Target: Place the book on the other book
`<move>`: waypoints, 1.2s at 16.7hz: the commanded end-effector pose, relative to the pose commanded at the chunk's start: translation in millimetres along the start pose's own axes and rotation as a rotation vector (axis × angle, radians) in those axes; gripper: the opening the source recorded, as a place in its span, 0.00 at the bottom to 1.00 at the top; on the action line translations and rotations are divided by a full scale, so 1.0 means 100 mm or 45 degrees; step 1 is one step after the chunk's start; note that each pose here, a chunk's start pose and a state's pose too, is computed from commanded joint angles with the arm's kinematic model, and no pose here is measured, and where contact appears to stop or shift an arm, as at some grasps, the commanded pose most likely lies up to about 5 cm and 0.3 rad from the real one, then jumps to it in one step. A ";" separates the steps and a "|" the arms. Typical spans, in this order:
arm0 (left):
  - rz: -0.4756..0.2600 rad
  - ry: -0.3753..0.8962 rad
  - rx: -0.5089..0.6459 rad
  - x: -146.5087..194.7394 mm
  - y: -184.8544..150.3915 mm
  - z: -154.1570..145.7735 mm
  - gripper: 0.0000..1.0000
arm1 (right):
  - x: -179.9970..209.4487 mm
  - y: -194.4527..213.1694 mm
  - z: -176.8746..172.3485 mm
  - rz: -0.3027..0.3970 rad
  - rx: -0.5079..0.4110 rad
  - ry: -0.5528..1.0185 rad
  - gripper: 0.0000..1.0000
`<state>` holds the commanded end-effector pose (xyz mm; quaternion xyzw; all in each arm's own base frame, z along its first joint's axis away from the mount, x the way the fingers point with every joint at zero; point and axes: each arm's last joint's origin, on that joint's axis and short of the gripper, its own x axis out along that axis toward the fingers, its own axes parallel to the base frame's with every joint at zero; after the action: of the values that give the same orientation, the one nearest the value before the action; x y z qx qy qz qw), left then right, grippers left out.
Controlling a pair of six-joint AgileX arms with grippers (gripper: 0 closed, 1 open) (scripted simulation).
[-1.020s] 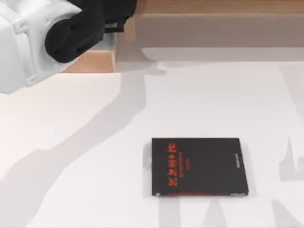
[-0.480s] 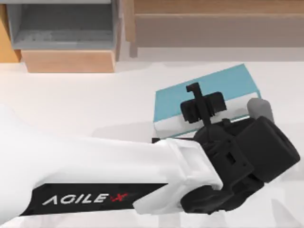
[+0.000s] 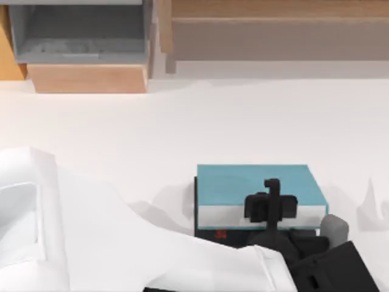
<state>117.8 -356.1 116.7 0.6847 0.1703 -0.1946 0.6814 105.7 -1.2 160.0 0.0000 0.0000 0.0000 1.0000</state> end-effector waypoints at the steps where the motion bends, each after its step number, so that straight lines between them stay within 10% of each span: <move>1: 0.000 0.000 0.000 0.00 0.00 0.00 0.00 | 0.00 0.00 0.00 0.000 0.000 0.000 1.00; 9: 0.000 0.000 0.000 0.05 0.01 0.00 0.00 | 0.00 0.00 0.00 0.000 0.000 0.000 1.00; 20: 0.000 0.000 0.000 0.05 0.01 0.00 0.83 | 0.00 0.00 0.00 0.000 0.000 0.000 1.00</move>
<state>122.4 -356.2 114.8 0.6847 0.1703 -0.1946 0.6814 105.7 -1.2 160.0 0.0000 0.0000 0.0000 1.0000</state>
